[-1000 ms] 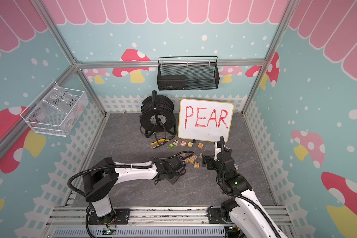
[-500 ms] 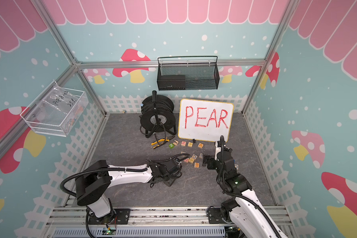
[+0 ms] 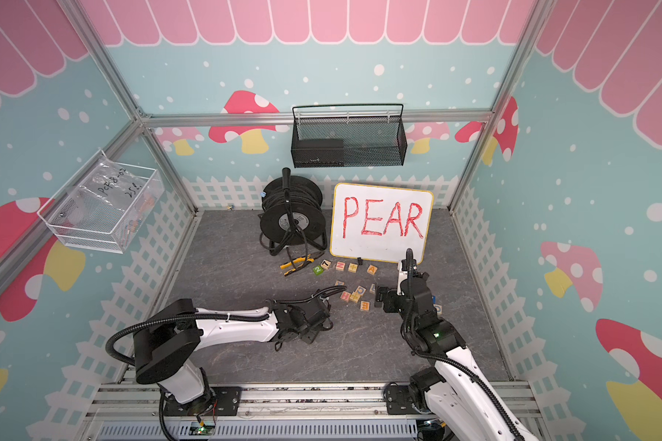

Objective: Spell the uppercase word “pear” with letter blocks
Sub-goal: Place the letter block at the center of the board, then adjust the letter block at the center of the board.

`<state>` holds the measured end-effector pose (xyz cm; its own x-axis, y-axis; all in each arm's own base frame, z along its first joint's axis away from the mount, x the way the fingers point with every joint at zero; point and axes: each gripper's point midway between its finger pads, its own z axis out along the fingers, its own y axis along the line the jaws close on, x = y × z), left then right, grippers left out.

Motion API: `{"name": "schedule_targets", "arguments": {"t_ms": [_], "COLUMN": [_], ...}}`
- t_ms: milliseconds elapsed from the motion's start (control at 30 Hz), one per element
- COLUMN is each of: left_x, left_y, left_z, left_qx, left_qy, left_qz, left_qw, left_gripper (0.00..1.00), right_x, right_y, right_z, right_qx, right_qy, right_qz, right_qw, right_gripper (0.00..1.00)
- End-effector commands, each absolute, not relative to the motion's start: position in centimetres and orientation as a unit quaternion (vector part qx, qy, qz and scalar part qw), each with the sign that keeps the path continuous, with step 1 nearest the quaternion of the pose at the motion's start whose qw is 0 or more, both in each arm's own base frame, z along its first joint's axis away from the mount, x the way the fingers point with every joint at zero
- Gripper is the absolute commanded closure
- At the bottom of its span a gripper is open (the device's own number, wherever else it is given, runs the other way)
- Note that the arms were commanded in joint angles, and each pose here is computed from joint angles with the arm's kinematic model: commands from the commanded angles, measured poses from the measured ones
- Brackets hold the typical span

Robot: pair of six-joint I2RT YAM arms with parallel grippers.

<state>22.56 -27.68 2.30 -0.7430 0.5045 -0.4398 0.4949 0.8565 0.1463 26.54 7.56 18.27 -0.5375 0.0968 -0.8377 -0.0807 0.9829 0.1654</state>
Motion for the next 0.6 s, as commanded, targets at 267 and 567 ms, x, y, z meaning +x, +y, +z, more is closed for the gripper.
{"name": "schedule_targets", "arguments": {"t_ms": [267, 567], "left_x": [21.6, 23.2], "left_y": [-28.3, -31.2], "left_z": [4.9, 8.1], "left_qx": [0.252, 0.171], "left_qy": [0.937, 0.948], "left_qz": [-0.042, -0.090], "left_qw": [0.239, 0.253], "left_gripper": [0.36, 0.30], "right_x": [26.7, 26.8], "right_y": [7.5, 7.6], "right_z": [19.3, 19.2], "right_qx": [0.002, 0.003], "right_qy": [0.867, 0.869], "right_qz": [0.087, 0.088], "right_qw": [0.490, 0.488], "right_gripper": [0.01, 0.01]}}
